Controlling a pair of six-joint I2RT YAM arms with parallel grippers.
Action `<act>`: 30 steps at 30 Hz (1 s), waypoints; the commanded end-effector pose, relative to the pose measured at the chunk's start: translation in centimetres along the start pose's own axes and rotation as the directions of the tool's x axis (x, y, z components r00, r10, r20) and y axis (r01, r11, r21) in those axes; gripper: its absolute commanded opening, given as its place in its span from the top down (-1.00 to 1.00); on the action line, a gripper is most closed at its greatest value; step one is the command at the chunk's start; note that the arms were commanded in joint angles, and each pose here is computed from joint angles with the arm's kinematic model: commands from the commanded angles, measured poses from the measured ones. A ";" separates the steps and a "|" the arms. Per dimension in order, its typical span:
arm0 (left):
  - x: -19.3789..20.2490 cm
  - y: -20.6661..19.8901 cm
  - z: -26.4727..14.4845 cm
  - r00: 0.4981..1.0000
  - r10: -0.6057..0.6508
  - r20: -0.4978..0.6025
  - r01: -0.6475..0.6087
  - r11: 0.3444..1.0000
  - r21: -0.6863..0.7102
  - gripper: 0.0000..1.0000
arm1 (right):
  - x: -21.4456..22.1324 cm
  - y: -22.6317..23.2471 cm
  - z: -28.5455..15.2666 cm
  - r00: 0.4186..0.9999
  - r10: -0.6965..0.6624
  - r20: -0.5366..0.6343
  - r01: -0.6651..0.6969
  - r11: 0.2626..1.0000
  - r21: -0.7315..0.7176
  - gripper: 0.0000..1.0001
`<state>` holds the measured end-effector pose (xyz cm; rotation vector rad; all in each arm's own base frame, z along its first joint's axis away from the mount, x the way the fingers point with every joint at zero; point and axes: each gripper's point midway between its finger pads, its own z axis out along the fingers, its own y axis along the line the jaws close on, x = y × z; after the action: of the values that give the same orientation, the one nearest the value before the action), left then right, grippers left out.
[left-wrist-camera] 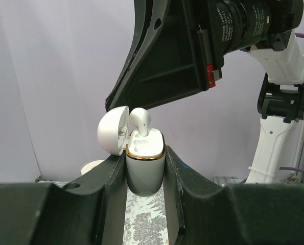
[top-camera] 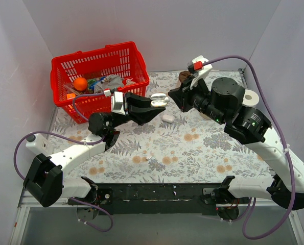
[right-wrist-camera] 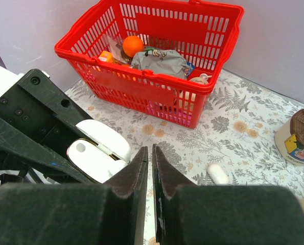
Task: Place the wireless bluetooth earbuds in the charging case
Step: Adjust the earbud with the charging case.
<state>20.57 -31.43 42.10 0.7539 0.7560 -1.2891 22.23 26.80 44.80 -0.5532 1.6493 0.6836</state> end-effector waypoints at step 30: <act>-0.8 2.0 0.6 0.999 0.049 0.005 -0.048 0.994 -0.096 1.00 | -0.9 1.9 -1.0 1.000 0.028 0.008 -0.027 0.994 -0.109 0.72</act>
<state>22.01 -31.43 41.81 0.7103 0.7935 -1.2385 21.88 27.58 43.34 -0.6100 1.6949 0.7062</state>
